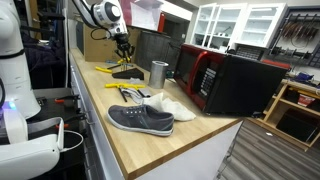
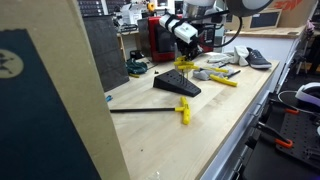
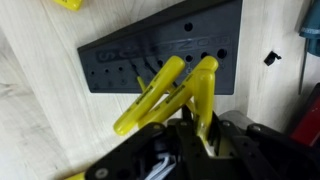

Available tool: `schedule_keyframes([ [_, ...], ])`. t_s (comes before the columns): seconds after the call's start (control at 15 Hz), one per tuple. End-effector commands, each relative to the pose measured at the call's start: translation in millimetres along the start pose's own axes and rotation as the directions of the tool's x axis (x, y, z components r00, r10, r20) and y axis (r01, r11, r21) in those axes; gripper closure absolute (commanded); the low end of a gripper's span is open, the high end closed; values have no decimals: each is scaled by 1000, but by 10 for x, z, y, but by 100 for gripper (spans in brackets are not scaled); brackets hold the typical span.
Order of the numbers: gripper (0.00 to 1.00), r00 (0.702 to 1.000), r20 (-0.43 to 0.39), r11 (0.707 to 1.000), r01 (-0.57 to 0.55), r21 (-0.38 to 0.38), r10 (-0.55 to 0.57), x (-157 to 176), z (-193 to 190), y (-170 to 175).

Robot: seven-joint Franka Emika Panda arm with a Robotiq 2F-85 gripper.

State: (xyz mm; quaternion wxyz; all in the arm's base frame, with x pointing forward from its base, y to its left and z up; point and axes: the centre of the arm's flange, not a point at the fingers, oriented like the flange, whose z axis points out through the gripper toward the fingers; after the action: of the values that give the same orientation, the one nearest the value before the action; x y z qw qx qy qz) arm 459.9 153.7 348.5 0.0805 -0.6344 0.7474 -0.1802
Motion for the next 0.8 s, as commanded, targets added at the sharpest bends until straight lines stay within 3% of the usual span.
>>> schedule_keyframes([
  [0.0,96,997,19,994,-80,79,79,-77,75,131],
  [0.2,96,996,1,992,-84,94,84,-92,97,158],
  [0.27,59,996,-4,992,-84,98,85,-93,100,164],
  [0.4,52,996,-12,990,-87,111,89,-89,74,165],
  [0.73,15,995,-15,986,-95,136,98,-77,-19,149],
])
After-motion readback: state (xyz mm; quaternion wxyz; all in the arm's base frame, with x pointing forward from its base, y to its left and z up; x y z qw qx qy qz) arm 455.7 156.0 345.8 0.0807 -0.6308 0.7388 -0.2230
